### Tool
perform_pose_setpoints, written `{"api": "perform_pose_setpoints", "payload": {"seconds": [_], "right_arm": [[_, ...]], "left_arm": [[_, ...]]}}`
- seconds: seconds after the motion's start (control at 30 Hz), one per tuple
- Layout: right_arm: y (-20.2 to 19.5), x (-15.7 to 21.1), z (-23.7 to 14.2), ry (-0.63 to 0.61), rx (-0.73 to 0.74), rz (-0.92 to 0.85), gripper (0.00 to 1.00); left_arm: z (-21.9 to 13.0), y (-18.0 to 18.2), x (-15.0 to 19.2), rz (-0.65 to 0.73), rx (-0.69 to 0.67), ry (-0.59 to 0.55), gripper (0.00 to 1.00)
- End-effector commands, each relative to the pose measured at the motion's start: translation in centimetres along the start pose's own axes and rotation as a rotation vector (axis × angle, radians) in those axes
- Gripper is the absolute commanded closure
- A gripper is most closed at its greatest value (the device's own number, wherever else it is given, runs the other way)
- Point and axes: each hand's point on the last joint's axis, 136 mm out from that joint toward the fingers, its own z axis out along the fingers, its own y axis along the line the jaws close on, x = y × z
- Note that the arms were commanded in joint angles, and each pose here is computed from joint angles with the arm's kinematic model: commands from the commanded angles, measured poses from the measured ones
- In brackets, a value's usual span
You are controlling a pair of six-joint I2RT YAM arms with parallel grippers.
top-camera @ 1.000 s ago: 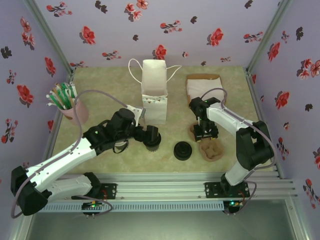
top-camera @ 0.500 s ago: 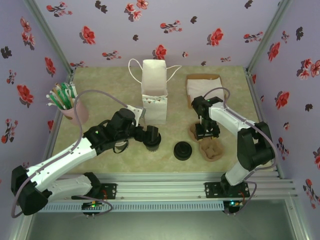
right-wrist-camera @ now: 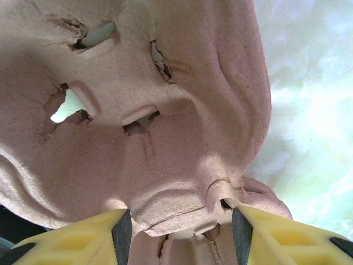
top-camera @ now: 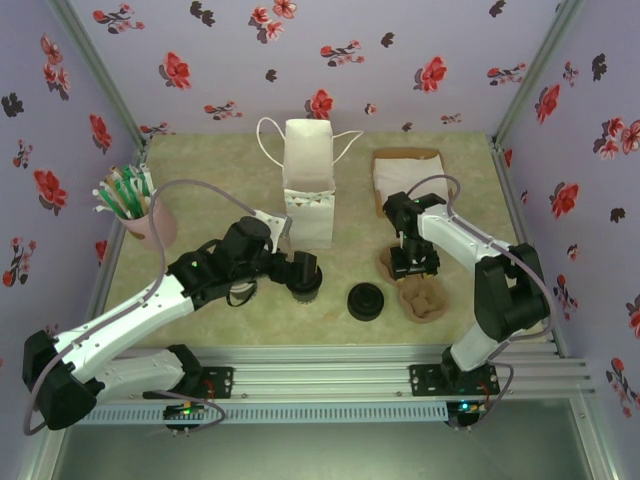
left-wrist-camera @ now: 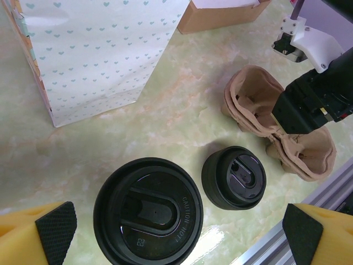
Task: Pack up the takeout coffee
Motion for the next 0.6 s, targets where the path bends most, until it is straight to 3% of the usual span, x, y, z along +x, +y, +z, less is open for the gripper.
{"api": "perform_pose_setpoints", "payload": {"seconds": [0.0, 0.57], "right_arm": [[-0.04, 0.18, 0.42, 0.018, -0.001, -0.007, 0.48], [0.53, 0.32, 1.1, 0.048, -0.017, -0.014, 0.48]], "left_arm": [[-0.44, -0.52, -0.87, 0.029, 0.002, -0.018, 0.01], [-0.22, -0.56, -1.02, 0.028, 0.0, -0.018, 0.01]]}}
